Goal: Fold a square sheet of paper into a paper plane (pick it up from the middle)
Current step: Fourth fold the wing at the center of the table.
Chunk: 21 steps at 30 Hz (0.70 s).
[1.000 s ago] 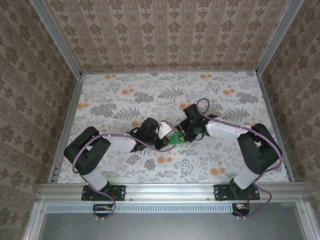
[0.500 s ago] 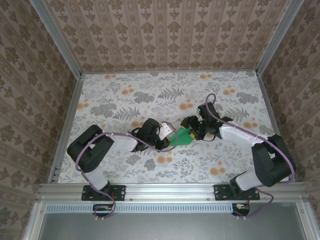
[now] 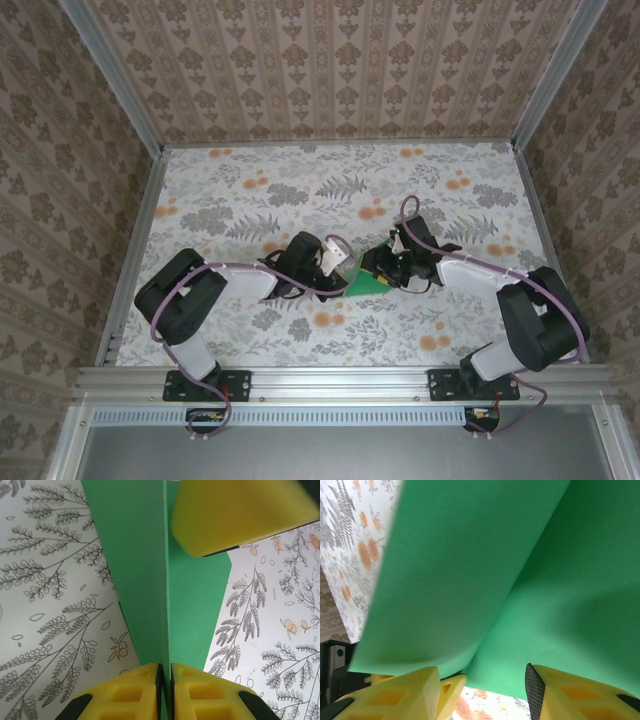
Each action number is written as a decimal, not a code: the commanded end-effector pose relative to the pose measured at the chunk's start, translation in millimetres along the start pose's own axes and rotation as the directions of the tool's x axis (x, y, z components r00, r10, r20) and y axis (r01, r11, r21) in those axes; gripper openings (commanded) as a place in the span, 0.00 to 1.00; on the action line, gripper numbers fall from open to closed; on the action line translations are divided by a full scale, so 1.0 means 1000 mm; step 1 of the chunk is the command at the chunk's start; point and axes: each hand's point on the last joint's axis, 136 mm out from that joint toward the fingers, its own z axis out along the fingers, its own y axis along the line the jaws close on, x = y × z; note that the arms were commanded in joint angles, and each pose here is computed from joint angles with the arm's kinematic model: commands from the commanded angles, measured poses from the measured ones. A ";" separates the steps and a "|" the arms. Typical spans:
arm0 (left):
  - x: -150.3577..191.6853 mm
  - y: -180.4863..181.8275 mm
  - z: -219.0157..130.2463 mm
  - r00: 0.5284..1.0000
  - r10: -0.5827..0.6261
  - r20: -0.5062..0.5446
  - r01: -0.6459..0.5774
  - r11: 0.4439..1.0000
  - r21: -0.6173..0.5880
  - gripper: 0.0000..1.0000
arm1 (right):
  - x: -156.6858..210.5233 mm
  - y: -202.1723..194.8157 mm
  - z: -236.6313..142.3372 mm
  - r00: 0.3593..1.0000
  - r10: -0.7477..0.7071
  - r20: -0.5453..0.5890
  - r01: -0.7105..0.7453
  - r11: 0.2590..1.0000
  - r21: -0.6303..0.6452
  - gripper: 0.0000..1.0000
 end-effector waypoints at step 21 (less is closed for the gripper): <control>-0.036 -0.003 -0.003 0.989 -0.040 0.144 0.040 0.999 0.007 0.27 | 0.000 -0.017 0.022 1.000 0.006 -0.012 -0.006 1.000 0.027 0.40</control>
